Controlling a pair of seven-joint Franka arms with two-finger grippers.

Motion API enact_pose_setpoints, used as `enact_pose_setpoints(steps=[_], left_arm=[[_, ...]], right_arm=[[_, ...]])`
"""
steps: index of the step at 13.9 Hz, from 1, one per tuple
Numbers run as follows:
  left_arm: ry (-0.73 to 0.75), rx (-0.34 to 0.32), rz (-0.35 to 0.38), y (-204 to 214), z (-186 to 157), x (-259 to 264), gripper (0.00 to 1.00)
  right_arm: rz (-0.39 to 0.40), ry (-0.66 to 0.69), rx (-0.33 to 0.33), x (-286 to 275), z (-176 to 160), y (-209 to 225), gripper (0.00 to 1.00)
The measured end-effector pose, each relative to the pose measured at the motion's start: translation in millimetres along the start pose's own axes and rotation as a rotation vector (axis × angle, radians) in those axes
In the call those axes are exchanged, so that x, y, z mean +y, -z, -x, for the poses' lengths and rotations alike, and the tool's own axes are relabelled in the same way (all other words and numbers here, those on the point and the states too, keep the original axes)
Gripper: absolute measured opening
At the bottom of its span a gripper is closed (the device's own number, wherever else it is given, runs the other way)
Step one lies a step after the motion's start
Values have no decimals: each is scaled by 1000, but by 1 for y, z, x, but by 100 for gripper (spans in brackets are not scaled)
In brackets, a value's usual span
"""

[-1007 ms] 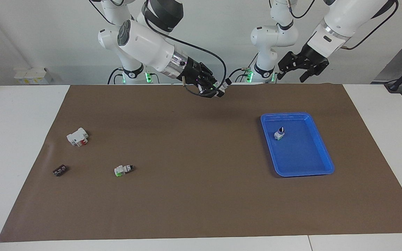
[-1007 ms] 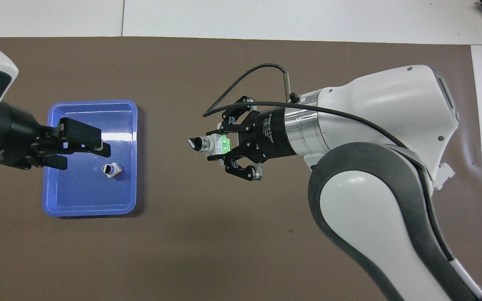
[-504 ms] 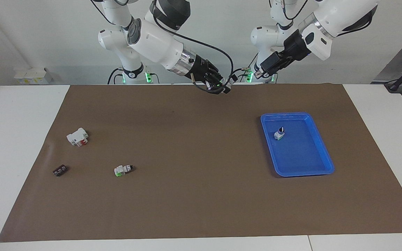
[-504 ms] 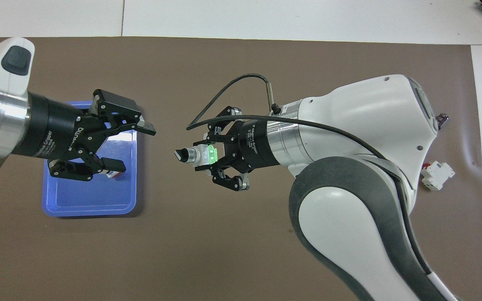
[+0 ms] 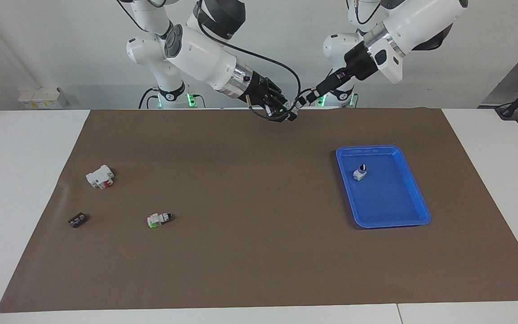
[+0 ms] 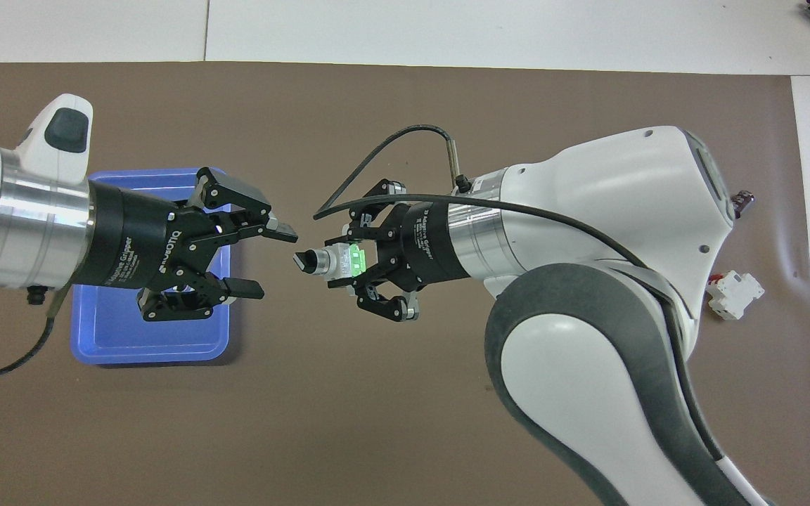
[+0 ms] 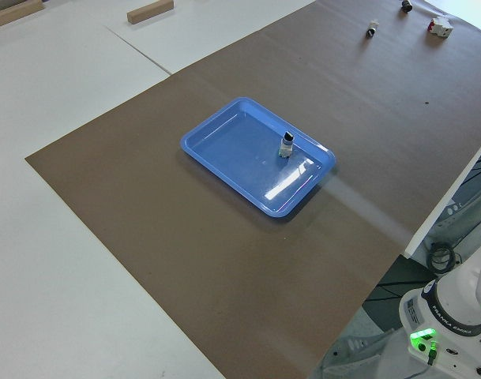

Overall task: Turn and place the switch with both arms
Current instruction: 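Hold the switch with the right gripper while the left gripper reaches it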

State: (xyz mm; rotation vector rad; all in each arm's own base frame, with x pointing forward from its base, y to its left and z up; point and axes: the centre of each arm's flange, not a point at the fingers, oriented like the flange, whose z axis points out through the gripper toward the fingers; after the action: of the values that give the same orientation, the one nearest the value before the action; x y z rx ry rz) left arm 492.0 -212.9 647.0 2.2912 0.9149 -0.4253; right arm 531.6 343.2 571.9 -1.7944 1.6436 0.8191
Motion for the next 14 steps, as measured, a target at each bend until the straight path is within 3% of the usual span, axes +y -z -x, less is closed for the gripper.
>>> enact_pose_setpoints(steps=[6, 8, 9, 10, 14], left_arm=[[12, 3, 15, -15, 7, -3, 62], [14, 4, 16, -15, 6, -3, 48], [14, 9, 22, -15, 6, -3, 48], [16, 17, 33, -15, 5, -2, 37], [17, 47, 72, -20, 2, 1, 35]], right_arm=[[0, -1, 0, 0, 0, 0, 41], [0, -1, 0, 0, -1, 0, 41], [0, -1, 0, 0, -1, 0, 41], [0, -1, 0, 0, -1, 0, 41], [2, -3, 2, 0, -2, -1, 41]])
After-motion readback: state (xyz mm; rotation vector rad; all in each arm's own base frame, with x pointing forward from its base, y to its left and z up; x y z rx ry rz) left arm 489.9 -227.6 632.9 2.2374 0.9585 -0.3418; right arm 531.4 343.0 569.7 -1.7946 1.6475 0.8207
